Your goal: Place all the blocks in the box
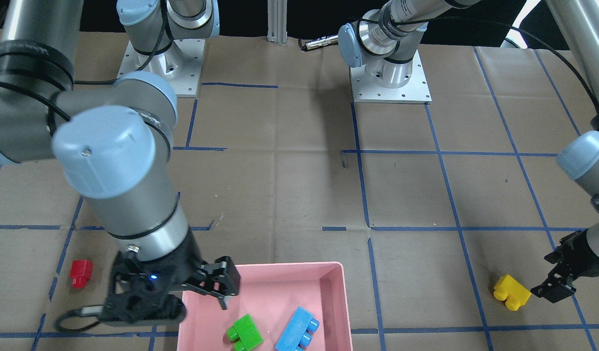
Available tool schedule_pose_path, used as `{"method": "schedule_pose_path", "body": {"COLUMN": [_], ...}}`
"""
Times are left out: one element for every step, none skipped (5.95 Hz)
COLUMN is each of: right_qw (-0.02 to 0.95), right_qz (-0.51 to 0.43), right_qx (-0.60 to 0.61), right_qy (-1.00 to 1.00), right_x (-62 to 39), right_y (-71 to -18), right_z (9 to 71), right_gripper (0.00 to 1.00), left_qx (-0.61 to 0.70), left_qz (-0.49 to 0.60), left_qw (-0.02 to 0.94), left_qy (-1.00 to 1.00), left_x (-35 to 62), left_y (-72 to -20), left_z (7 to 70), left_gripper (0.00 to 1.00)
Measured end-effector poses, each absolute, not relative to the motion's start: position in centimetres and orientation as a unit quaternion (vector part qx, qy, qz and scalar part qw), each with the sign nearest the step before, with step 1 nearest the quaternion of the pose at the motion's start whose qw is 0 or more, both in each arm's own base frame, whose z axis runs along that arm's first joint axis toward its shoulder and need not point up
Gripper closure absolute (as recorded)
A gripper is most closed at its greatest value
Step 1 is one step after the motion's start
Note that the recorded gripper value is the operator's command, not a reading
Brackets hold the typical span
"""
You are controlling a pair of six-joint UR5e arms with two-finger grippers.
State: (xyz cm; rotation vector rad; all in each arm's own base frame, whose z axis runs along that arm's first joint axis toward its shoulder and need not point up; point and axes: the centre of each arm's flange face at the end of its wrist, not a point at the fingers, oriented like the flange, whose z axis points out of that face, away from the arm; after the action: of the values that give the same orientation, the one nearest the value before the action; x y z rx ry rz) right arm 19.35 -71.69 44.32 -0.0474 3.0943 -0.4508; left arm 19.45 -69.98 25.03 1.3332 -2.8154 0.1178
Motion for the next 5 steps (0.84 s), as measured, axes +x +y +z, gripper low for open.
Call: {"method": "schedule_pose_path", "body": {"right_qw": [-0.031, -0.057, -0.070, -0.074, -0.061], "right_qz": [-0.120, -0.097, -0.082, -0.077, -0.068], "right_qx": [-0.029, -0.031, -0.026, -0.023, -0.021], "right_qy": [0.992, 0.993, 0.994, 0.994, 0.996], "right_x": [13.3, 7.2, 1.9, -1.9, -4.1], "right_y": [-70.6, -69.7, -69.0, -68.1, -66.8], "right_z": [45.6, 45.0, 42.4, 38.4, 33.8], "right_gripper": [0.01, 0.01, 0.02, 0.04, 0.04], "left_qx": [0.429, 0.428, 0.425, 0.423, 0.421], "left_qz": [0.042, 0.046, 0.051, 0.051, 0.047], "left_qw": [0.014, 0.015, 0.015, 0.015, 0.016], "left_qy": [-0.902, -0.902, -0.903, -0.905, -0.906], "left_x": [19.3, 19.1, 18.7, 18.2, 18.0], "left_y": [-70.6, -71.3, -71.8, -72.0, -71.9], "left_z": [23.0, 21.2, 20.1, 19.3, 18.6], "left_gripper": [0.01, 0.01, 0.01, 0.01, 0.01]}}
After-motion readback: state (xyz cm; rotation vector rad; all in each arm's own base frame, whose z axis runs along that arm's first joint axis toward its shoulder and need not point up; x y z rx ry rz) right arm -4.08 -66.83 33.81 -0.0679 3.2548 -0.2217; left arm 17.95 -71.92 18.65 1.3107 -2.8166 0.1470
